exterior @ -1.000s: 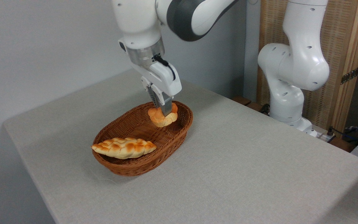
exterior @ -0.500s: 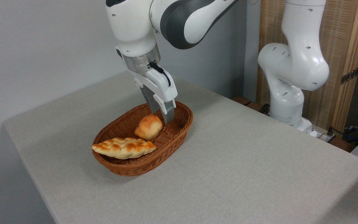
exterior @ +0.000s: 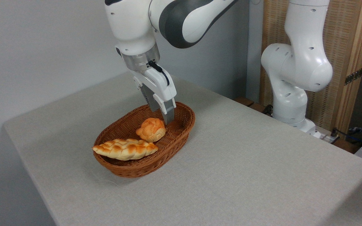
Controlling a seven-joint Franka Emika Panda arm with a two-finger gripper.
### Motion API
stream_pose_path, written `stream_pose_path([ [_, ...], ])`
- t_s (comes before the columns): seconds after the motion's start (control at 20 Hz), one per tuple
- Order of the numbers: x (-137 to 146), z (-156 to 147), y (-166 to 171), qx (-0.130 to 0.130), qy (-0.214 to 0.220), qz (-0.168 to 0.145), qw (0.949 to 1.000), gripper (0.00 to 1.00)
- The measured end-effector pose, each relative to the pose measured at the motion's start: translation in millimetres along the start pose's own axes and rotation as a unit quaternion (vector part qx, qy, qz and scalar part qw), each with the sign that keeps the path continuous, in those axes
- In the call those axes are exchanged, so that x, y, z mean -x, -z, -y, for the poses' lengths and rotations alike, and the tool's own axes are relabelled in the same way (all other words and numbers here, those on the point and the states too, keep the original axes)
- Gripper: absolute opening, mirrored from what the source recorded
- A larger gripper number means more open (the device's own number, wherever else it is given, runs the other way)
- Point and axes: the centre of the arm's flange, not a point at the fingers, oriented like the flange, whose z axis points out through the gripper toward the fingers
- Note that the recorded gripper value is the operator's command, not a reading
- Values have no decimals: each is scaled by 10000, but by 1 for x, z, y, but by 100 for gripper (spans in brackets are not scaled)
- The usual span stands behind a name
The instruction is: Put bread into the basket
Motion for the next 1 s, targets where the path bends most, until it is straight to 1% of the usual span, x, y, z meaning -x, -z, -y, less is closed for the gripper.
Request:
stream_pose_path([
  [0.25,1,4,30,-203,18,-232,9995,100],
  [0.35,3,10,50,-326,78,-401,9986,100],
  [0.5,14,27,91,-571,265,-731,9953,100],
  [0.55,17,31,99,-623,314,-792,9944,100],
  [0.6,25,39,113,-733,395,-858,9928,100],
  [0.65,32,45,124,-895,442,-792,9919,100],
  [0.7,38,49,133,-1060,458,-617,9914,100],
  [0.75,40,50,138,-1133,456,-504,9912,100],
  [0.8,40,50,147,-1213,446,-318,9911,100],
  [0.9,34,51,160,-1284,436,-202,9906,100],
  [1.0,25,56,165,-1311,469,-173,9901,100],
])
